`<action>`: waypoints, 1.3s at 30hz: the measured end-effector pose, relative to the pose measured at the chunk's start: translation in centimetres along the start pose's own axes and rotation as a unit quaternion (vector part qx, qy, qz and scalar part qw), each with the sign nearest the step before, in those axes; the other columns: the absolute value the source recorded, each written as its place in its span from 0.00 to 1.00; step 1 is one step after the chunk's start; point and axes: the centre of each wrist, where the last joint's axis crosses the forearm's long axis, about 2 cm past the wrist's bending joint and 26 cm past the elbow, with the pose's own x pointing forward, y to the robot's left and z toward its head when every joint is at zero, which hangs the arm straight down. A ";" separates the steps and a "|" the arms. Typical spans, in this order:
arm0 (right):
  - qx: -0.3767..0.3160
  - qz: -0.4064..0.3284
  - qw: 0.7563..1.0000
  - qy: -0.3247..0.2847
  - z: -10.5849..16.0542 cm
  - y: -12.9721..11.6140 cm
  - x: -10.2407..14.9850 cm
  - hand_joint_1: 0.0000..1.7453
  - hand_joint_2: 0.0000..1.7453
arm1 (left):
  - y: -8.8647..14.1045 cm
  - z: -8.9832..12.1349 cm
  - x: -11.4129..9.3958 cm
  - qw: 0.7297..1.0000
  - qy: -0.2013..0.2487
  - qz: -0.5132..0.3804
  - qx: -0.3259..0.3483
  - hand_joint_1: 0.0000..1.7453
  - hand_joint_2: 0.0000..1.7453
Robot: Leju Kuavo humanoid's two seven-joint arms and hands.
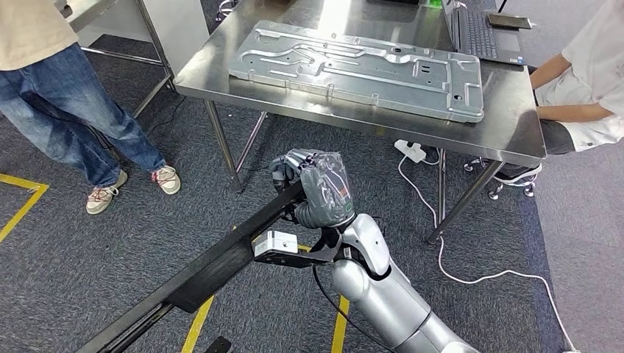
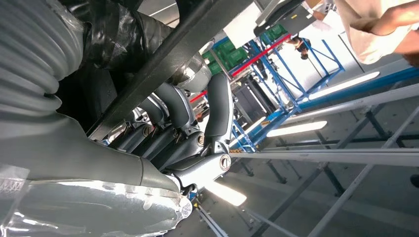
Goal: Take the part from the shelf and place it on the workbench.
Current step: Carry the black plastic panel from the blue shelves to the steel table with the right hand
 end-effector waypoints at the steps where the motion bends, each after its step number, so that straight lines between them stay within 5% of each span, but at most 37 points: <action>1: 0.000 0.000 1.000 0.000 0.0 0.0 0.0 1.00 1.00 | 0.0 0.0 0.0 1.000 0.000 0.000 0.000 0.00 1.00; 39: 0.012 0.017 1.000 -0.001 0.5 0.4 -0.5 1.00 1.00 | -0.3 0.0 0.0 1.000 -0.008 -0.009 -0.010 0.00 1.00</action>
